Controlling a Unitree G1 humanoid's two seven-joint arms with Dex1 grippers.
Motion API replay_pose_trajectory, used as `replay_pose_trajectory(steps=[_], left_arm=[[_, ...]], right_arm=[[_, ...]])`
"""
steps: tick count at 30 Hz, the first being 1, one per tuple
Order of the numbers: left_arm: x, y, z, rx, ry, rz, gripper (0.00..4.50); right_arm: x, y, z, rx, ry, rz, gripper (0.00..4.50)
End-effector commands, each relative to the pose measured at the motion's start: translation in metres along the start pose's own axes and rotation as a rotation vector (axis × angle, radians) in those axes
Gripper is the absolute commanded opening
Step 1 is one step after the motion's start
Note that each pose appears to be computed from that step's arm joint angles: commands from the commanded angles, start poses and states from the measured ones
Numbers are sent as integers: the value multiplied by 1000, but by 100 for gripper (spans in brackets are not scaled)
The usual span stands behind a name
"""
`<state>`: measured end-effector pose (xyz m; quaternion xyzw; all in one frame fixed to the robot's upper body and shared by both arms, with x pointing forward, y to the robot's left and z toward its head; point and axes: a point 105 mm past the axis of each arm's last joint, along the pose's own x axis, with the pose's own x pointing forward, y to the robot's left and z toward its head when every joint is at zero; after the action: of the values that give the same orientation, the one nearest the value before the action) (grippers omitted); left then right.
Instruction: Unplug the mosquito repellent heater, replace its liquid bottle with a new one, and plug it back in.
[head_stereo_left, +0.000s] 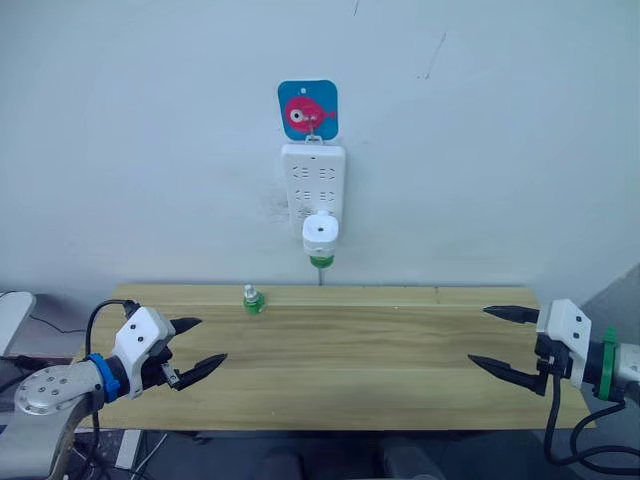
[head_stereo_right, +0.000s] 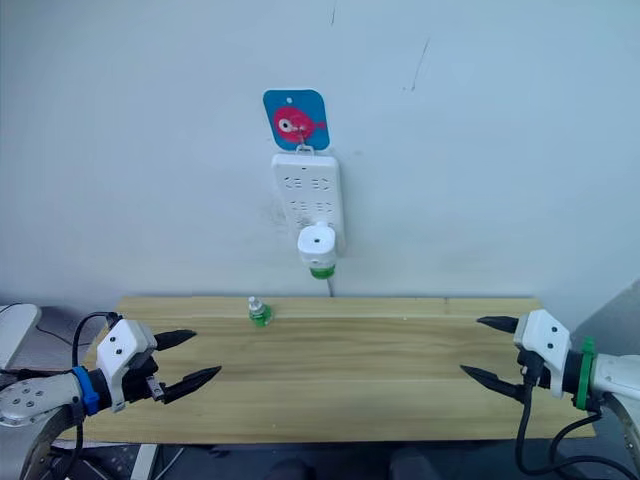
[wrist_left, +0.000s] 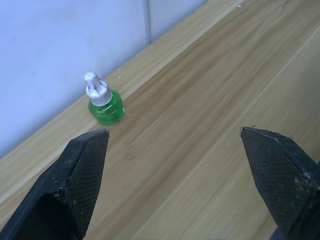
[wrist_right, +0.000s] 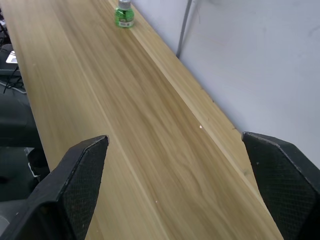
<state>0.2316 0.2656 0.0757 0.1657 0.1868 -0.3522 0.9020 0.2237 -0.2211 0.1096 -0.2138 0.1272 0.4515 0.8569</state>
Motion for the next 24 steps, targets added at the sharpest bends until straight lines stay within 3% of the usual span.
replay_pose_trajectory(steps=[1, 6, 9, 17, 24], left_arm=[[8, 12, 37, 22, -103, 2, 446], [21, 21, 64, 20, -186, 1, 446], [28, 26, 81, 8, -233, 5, 390], [36, 50, 128, -16, -371, 104, 390], [41, 64, 150, -44, -414, 126, 390]], right_arm=[[4, 2, 43, -36, -120, -28, 448], [14, 18, 66, -34, -184, -19, 448], [16, 21, 79, -41, -222, -38, 450], [21, 20, 106, -54, -295, -175, 450], [34, 33, 127, -18, -357, -148, 450]])
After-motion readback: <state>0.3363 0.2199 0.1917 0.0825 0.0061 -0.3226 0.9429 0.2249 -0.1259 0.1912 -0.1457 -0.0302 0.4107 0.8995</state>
